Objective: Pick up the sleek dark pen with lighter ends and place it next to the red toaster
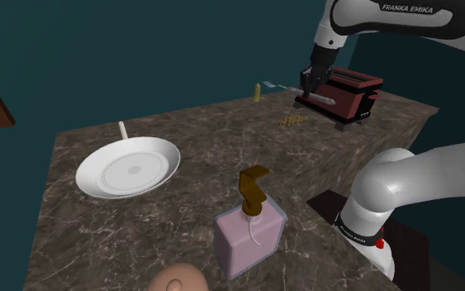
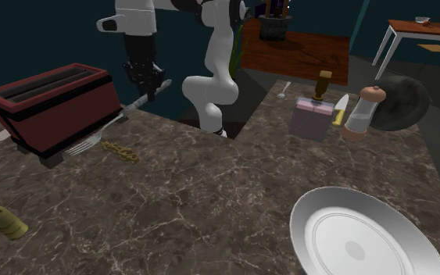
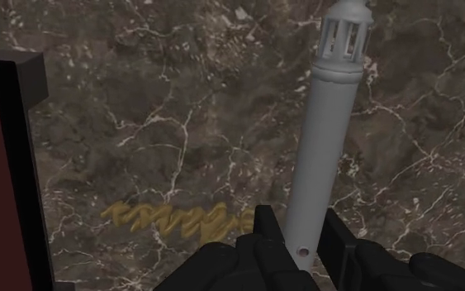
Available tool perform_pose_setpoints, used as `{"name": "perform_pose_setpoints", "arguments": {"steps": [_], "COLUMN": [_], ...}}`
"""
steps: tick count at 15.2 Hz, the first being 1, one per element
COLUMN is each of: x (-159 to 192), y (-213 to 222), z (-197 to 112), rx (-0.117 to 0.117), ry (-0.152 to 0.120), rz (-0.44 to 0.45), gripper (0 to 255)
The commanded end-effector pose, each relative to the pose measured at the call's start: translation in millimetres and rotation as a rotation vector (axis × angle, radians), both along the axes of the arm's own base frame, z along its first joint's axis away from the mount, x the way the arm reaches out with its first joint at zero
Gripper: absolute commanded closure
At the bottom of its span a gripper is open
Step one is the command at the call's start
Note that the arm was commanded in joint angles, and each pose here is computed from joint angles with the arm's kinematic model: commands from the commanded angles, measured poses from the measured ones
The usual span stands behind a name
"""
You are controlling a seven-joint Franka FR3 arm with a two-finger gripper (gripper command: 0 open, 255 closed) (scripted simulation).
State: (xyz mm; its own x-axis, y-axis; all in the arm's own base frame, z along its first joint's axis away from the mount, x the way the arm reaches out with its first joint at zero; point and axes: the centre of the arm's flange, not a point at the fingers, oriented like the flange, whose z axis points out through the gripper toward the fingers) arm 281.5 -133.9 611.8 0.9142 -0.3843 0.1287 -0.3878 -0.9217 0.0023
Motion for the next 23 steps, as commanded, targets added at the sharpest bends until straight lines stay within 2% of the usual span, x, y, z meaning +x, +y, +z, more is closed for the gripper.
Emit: {"name": "perform_pose_setpoints", "arguments": {"steps": [1,23], "x": [0.3,0.3], "y": [-0.6,-0.6], "z": [-9.8,-125.9], "rx": [0.0,0.0], "ry": [0.0,0.0], "rz": [0.0,0.0], "gripper": [255,255]}}
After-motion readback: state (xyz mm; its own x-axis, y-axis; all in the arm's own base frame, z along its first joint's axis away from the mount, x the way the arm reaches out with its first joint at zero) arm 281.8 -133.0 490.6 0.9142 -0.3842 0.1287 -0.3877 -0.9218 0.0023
